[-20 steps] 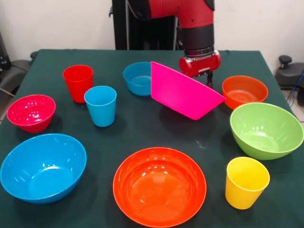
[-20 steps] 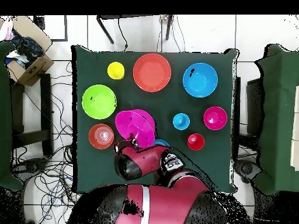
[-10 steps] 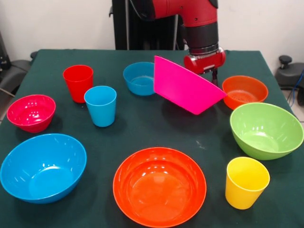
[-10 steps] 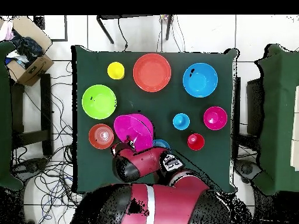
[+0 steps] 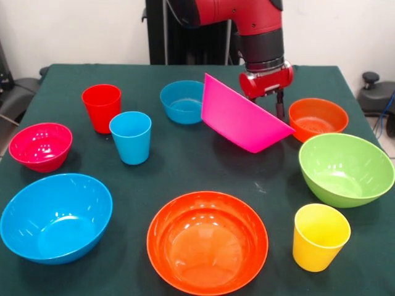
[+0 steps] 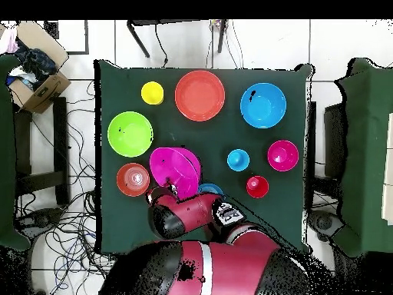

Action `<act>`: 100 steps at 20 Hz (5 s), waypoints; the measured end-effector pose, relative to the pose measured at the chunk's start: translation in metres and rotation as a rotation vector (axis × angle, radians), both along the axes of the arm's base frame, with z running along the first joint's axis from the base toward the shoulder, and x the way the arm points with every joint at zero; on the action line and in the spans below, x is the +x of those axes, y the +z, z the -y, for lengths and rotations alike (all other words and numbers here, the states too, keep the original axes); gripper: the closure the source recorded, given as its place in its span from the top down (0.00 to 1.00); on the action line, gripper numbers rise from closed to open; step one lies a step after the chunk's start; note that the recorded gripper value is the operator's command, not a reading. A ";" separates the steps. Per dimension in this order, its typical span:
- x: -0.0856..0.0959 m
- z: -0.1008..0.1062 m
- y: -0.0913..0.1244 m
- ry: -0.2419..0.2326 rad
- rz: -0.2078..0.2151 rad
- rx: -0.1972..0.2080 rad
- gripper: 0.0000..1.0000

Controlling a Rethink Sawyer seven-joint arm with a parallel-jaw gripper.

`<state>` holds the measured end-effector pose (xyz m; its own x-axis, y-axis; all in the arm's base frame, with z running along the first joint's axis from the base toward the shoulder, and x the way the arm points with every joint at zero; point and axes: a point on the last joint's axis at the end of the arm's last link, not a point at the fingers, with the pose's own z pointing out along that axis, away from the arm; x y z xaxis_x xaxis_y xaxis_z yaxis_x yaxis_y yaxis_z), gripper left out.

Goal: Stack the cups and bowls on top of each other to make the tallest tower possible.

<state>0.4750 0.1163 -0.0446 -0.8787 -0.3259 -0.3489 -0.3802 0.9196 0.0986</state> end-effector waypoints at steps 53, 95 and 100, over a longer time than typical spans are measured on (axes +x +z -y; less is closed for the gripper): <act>0.017 0.032 0.030 -0.006 -0.019 -0.106 1.00; 0.028 0.051 0.029 -0.024 0.003 -0.159 0.00; 0.028 0.052 0.031 -0.027 0.004 -0.163 0.00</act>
